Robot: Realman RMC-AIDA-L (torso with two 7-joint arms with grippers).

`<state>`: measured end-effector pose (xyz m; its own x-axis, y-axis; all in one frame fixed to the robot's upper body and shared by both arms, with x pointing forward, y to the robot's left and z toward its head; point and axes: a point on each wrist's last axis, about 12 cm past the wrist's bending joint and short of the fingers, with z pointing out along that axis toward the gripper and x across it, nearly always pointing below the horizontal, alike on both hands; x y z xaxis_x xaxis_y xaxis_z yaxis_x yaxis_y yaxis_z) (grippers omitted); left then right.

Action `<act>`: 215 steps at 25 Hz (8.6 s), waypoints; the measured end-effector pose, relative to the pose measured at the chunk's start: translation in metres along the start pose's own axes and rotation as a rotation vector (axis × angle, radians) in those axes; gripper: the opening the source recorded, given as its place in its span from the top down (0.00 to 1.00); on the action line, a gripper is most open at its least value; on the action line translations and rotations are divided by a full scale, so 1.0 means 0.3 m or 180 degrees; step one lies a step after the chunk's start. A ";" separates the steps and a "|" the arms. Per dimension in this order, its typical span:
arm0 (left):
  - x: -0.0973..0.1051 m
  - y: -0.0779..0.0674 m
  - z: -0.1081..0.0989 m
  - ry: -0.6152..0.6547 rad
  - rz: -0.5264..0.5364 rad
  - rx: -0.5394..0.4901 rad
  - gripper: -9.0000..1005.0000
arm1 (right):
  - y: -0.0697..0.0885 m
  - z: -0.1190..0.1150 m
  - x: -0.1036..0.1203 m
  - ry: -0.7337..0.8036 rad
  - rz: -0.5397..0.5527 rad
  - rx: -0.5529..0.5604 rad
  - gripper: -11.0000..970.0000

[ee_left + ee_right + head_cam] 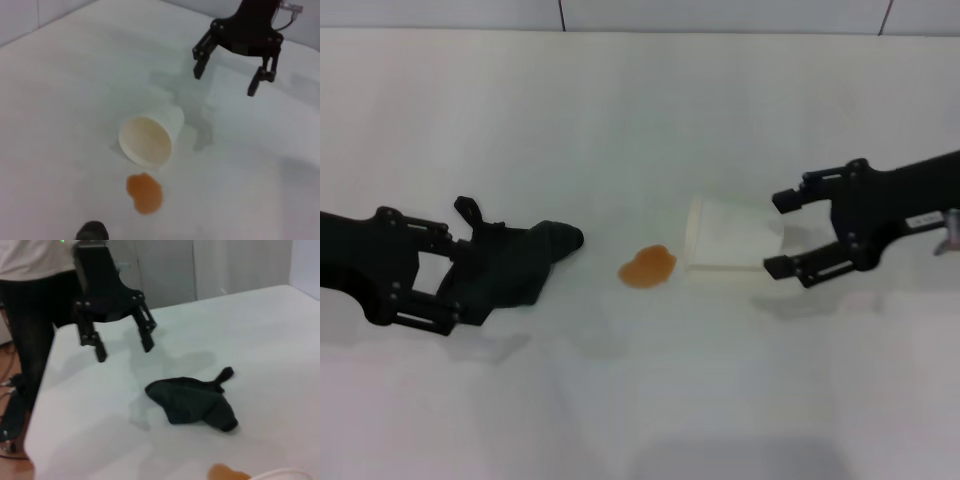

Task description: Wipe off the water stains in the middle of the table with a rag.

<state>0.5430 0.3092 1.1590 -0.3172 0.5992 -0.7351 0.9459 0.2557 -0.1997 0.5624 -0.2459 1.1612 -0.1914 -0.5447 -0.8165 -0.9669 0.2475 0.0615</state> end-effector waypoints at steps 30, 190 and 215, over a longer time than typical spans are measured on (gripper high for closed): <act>-0.004 -0.004 0.038 0.0062 0.0022 0.0051 0.26 | -0.073 0.213 -0.130 0.0988 -0.0343 0.0402 0.12; -0.034 -0.026 0.067 -0.0204 0.0284 0.0083 0.32 | 0.052 0.148 0.475 -0.0701 0.0146 0.1497 0.15; 0.026 -0.044 0.008 -0.0381 0.0151 -0.0142 0.33 | 0.063 -0.106 0.364 0.0020 0.0151 0.1225 0.15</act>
<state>0.5281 0.3087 1.1542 -0.2592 0.5173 -0.8156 0.9548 0.2642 -0.1359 0.5178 -0.3262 1.0913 -0.2366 -0.5301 -0.8143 -0.8232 0.5545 -0.1218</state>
